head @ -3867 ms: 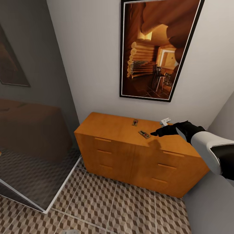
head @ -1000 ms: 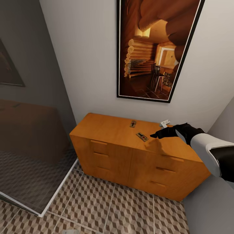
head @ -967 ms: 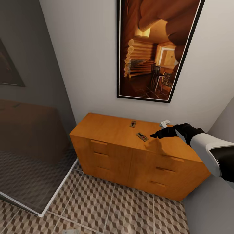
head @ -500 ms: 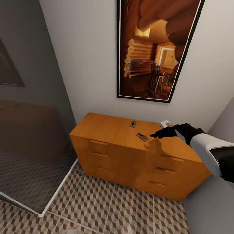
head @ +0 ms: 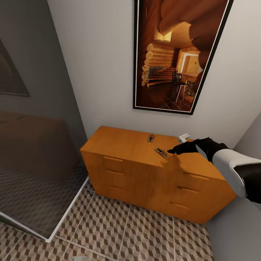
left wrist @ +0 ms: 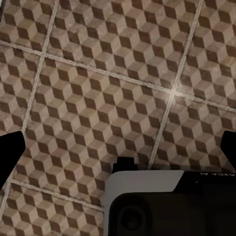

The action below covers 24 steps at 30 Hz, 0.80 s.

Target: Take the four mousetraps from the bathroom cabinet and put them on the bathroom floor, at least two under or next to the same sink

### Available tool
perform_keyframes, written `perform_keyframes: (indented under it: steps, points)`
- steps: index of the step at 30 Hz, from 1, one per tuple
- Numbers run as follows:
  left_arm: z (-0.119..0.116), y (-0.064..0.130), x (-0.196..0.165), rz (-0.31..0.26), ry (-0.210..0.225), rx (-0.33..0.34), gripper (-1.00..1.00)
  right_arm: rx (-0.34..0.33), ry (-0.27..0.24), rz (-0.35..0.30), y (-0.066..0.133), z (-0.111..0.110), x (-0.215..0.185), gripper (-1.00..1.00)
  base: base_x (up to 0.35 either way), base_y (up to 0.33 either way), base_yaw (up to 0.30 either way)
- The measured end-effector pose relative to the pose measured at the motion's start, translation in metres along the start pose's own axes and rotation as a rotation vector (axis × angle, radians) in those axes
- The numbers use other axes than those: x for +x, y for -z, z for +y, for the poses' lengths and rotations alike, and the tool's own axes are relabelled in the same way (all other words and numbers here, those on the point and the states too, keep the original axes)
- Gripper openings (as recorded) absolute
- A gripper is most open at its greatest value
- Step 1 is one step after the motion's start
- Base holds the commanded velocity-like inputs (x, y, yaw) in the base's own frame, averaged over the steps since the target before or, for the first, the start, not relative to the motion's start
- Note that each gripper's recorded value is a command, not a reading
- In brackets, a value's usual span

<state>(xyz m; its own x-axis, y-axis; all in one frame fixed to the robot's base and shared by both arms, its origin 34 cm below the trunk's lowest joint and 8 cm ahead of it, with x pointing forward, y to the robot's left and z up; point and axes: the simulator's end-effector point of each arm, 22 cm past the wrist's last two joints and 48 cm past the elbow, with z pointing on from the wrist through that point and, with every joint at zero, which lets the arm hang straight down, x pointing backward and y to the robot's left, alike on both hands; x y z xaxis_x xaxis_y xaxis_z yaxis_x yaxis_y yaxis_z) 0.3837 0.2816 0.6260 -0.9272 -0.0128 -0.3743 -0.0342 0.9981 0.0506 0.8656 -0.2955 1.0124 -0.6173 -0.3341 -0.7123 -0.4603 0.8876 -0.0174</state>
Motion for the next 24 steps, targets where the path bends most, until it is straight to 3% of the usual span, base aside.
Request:
perform_keyframes:
  steps: [24]
  points:
    - [0.0,0.0,0.0001,0.0,0.0,0.0,1.0,0.0,0.001,0.001,-0.0003,0.0004,0.0001,1.0,0.0,0.003,0.0]
